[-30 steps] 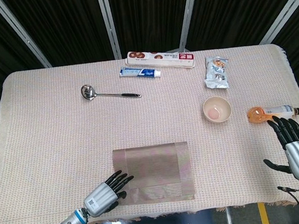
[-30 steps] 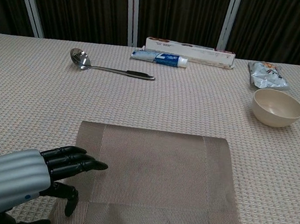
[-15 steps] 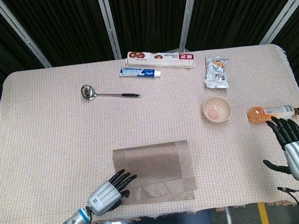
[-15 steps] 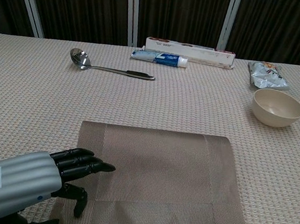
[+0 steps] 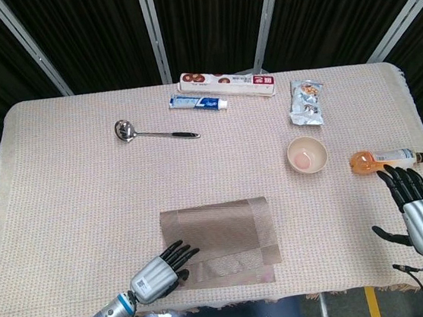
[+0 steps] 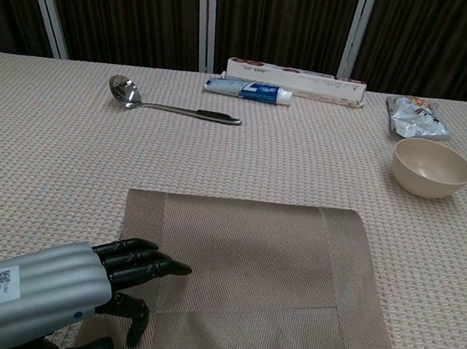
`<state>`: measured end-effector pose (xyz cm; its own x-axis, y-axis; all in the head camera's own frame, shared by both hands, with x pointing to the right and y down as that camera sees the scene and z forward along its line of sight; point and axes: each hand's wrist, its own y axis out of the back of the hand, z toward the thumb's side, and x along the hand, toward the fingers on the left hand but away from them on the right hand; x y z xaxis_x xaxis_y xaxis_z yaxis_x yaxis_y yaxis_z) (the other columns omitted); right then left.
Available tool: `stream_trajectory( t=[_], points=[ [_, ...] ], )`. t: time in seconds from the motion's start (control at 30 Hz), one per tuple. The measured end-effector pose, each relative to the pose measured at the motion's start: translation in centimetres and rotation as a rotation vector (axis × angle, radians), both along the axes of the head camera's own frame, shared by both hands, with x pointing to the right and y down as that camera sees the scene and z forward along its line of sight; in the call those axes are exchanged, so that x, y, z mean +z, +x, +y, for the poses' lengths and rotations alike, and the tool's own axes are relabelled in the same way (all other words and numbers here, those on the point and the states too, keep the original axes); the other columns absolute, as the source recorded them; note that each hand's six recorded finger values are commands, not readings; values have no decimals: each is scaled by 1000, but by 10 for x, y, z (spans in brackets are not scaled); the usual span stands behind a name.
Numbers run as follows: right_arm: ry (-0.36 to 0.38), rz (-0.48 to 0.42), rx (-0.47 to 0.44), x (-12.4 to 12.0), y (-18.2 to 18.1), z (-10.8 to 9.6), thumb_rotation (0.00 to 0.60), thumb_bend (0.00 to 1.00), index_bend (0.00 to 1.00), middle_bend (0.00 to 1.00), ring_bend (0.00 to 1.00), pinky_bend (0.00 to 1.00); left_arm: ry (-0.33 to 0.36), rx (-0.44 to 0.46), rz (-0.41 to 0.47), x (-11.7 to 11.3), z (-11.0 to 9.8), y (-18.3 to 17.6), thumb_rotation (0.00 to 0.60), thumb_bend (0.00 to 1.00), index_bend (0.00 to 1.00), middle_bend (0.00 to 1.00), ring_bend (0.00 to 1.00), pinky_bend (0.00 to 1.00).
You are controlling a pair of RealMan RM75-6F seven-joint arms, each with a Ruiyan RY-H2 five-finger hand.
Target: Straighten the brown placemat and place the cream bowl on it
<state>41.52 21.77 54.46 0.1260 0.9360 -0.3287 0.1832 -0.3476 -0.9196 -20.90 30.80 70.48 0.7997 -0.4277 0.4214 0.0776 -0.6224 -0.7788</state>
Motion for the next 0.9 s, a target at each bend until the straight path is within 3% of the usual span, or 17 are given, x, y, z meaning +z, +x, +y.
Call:
stream_trajectory(
  t=[0.37, 0.53, 0.73, 0.9],
  points=[
    [1, -22, 1, -1, 0, -1, 600, 0, 0, 0, 0, 0, -8, -77, 21, -3, -15, 1, 600, 479, 636, 0, 0, 0],
    [1, -19, -1, 0, 1, -1, 600, 0, 0, 0, 0, 0, -63, -166, 49, -7, -25, 4, 600, 479, 660, 0, 0, 0],
    [0, -8, 1, 2, 1, -2, 600, 0, 0, 0, 0, 0, -111, -299, 130, -22, -56, 20, 600, 480, 668, 0, 0, 0],
    [7, 11, 3, 5, 3, -4, 600, 0, 0, 0, 0, 0, -89, -389, 189, -36, -104, 34, 600, 481, 673, 0, 0, 0]
  ],
)
